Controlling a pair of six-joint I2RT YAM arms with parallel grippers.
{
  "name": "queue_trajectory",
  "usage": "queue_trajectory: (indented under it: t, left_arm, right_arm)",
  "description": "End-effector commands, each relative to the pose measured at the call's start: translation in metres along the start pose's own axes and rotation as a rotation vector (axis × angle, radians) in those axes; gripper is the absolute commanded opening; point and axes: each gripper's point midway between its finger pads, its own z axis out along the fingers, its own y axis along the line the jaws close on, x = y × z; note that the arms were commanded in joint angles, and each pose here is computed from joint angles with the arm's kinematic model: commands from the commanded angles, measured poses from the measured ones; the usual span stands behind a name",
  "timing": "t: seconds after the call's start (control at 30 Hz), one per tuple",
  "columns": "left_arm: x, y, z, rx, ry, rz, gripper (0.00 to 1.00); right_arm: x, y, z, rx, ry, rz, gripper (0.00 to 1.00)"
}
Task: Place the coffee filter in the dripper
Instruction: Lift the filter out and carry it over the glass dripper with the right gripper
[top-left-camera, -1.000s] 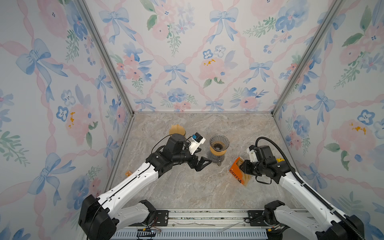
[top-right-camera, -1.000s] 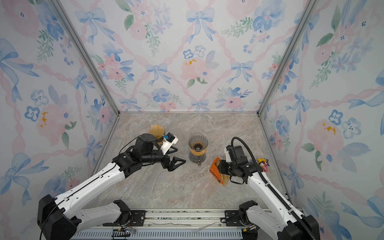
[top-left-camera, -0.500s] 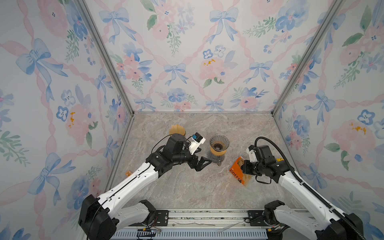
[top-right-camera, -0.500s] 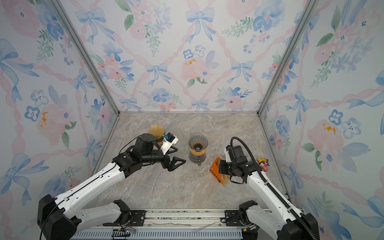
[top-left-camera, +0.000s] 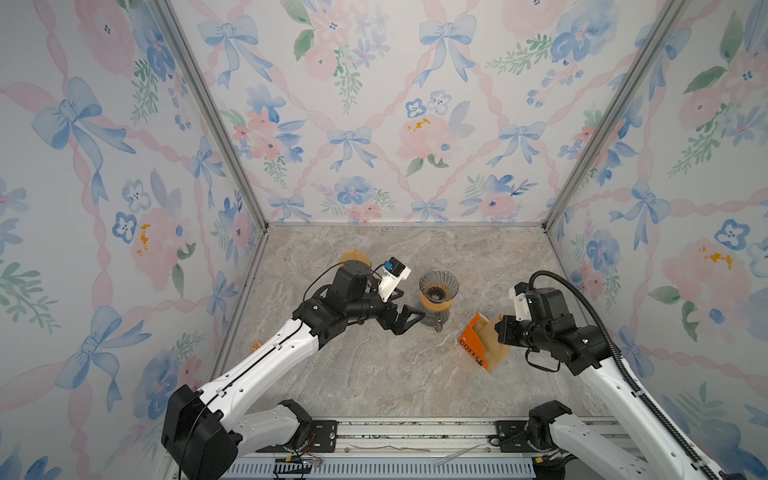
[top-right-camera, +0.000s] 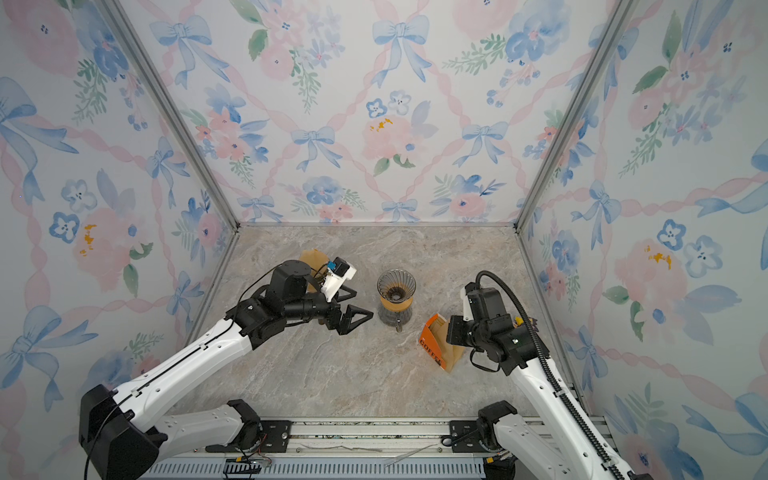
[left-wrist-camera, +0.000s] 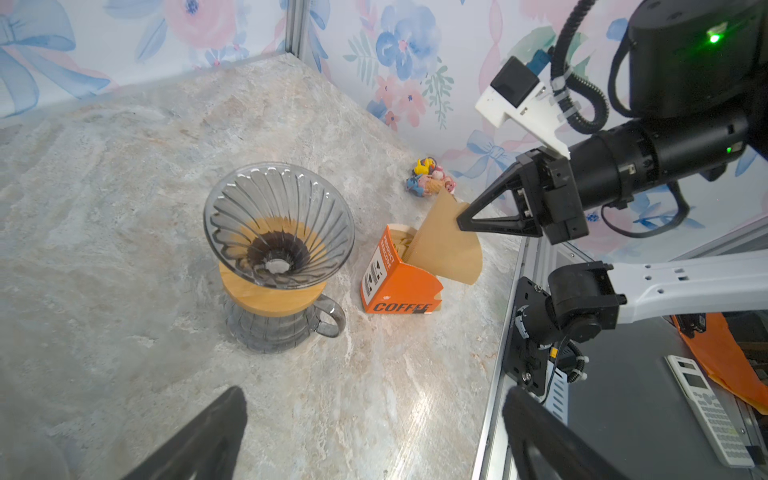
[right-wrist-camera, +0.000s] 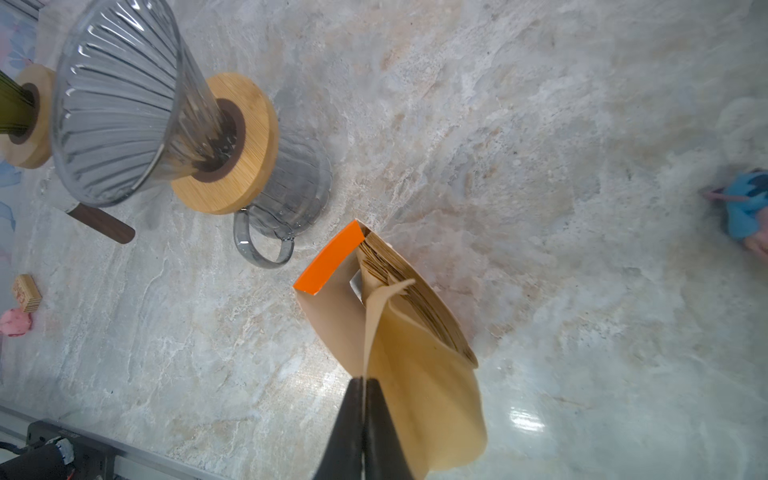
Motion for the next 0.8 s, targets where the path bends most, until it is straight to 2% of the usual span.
queue_trajectory:
  t: [0.0,0.3,0.5,0.63,0.77]
  left_arm:
    - [-0.037,0.0,-0.004,-0.005,-0.078,0.006,0.98]
    - [-0.078,0.007,0.01,0.032,-0.131,0.007,0.98]
    - [-0.086,0.029,0.015,0.025,-0.191,-0.063,0.98]
    - [-0.08,0.039,0.01,0.097,-0.26,-0.132,0.98]
    - [-0.07,0.046,0.015,0.117,-0.222,-0.162,0.98]
  right_arm:
    - [-0.016,-0.001,-0.02,0.043,-0.031,-0.043,0.07]
    - [-0.063,0.027,-0.049,0.021,-0.092,-0.144,0.06]
    - [-0.093,0.059,-0.056,-0.008,-0.095,-0.232,0.06]
    - [-0.105,0.086,-0.051,-0.028,-0.07,-0.305,0.06]
    - [-0.112,0.107,-0.039,-0.005,-0.029,-0.385,0.06]
